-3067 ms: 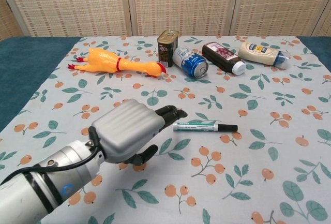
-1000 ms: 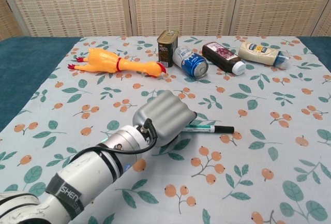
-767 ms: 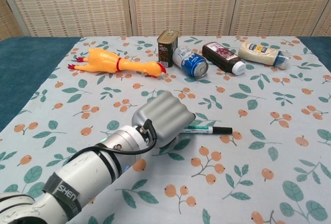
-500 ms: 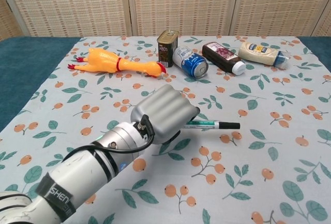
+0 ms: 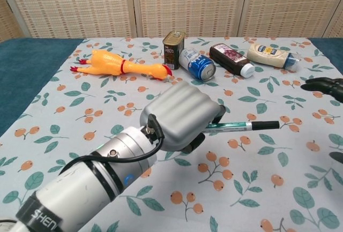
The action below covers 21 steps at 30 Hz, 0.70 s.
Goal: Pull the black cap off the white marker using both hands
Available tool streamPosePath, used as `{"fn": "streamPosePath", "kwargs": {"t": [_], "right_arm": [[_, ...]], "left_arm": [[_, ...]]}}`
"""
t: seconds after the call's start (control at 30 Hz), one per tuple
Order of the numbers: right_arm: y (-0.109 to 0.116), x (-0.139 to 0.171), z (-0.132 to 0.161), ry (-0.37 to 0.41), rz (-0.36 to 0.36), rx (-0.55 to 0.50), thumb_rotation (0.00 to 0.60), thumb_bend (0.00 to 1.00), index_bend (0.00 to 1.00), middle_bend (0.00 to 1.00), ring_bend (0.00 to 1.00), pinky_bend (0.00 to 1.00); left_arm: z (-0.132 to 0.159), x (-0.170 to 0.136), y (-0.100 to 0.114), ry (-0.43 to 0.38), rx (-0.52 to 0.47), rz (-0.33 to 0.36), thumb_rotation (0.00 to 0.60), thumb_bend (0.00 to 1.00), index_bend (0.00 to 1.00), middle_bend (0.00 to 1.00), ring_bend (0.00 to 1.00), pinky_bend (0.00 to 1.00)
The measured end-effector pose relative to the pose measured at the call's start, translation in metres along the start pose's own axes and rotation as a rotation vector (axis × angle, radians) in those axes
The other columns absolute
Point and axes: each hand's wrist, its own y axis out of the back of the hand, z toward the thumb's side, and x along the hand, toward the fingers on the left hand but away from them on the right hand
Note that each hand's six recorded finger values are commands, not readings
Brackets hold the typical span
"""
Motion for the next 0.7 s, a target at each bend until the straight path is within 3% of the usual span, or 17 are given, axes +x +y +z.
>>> {"fn": "streamPosePath", "kwargs": {"t": [0.2, 0.43, 0.7], "right_arm": [[-0.016, -0.018, 0.024, 0.078, -0.049, -0.079, 0.6, 0.16, 0.35, 0.0, 0.0, 0.0], [-0.018, -0.027, 0.044, 0.137, -0.157, -0.164, 0.6, 0.16, 0.38, 0.0, 0.0, 0.0], [-0.017, -0.034, 0.051, 0.156, -0.218, -0.181, 0.6, 0.18, 0.46, 0.0, 0.0, 0.0]], "left_arm": [[0.001, -0.004, 0.007, 0.014, -0.014, -0.013, 0.6, 0.45, 0.73, 0.88, 0.98, 1.0], [0.0, -0.006, 0.006, 0.023, -0.008, -0.037, 0.6, 0.44, 0.72, 0.87, 0.98, 1.0], [0.001, -0.007, 0.006, 0.016, -0.005, -0.042, 0.6, 0.44, 0.72, 0.87, 0.98, 1.0]]}}
